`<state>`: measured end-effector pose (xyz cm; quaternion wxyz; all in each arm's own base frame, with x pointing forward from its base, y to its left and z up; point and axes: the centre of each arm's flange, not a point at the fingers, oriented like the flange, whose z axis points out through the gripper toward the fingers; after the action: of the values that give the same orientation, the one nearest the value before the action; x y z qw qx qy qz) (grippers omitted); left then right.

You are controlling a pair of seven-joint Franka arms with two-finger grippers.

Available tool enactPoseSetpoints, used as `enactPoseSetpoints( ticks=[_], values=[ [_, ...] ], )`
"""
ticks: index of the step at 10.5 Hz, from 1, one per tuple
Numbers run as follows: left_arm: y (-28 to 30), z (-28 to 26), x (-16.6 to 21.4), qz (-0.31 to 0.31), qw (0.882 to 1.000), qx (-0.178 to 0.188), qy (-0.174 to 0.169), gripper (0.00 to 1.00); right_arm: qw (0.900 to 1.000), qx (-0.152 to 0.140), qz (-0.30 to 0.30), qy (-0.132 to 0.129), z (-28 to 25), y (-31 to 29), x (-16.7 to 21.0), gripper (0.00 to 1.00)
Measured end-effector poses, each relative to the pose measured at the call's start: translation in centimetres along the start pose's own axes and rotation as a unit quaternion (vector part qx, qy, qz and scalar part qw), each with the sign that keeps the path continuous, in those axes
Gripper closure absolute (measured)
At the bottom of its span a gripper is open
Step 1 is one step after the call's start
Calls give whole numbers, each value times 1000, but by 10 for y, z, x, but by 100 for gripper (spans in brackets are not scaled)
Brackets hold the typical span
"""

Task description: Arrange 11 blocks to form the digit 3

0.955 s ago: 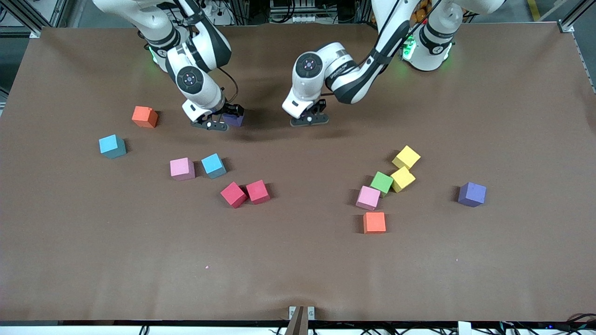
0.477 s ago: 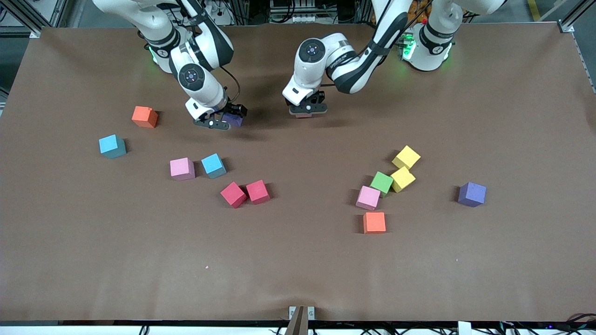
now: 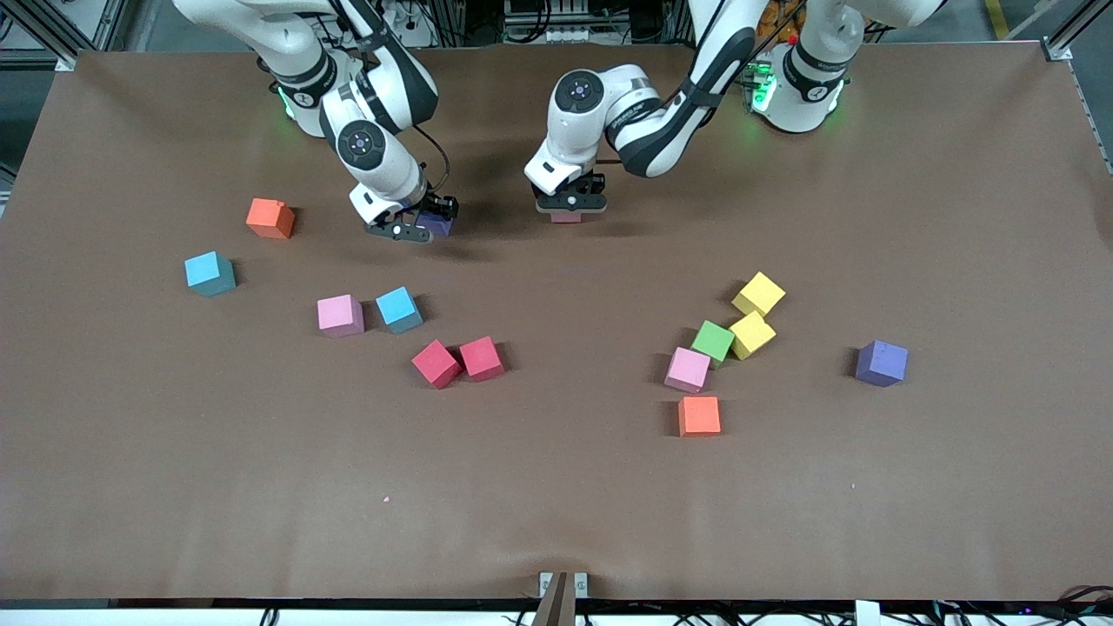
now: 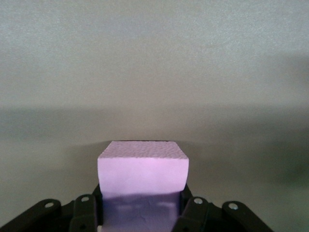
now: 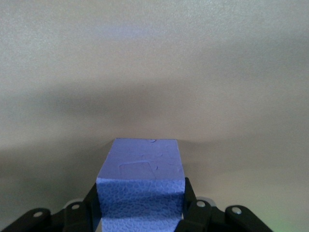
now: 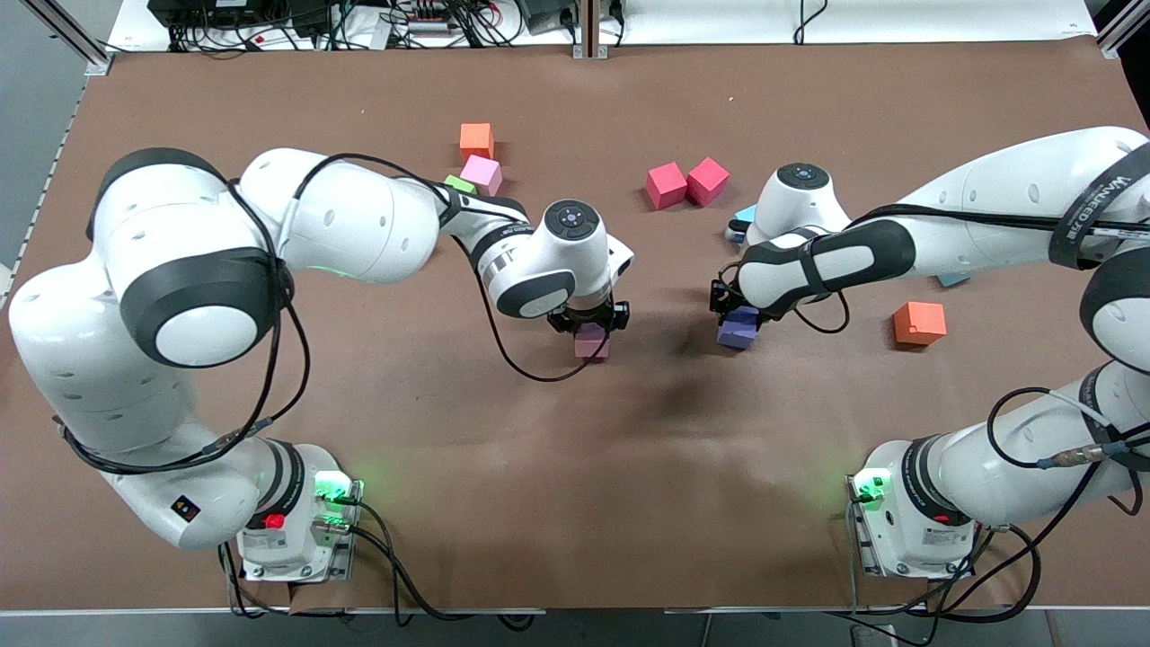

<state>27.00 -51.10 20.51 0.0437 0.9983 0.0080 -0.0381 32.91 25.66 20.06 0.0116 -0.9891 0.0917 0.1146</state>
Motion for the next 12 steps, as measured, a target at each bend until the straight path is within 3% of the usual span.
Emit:
enactPoseSetpoints(
  ticks=[3,6,10,12],
  values=[
    [2,4,2,4,1000,2,6,44,1000,-3,-14,-6,-15,-1,3,45],
    [1,6,3,3,1000,3,5,43,994,8,-106,16,-56,4,9,48],
    [3,-16,16,-7,1000,2,17,0,969,7,-244,45,-82,25,31,48],
    [1,-55,30,-19,999,1,35,0,951,6,-304,45,-85,43,45,48]
  ],
)
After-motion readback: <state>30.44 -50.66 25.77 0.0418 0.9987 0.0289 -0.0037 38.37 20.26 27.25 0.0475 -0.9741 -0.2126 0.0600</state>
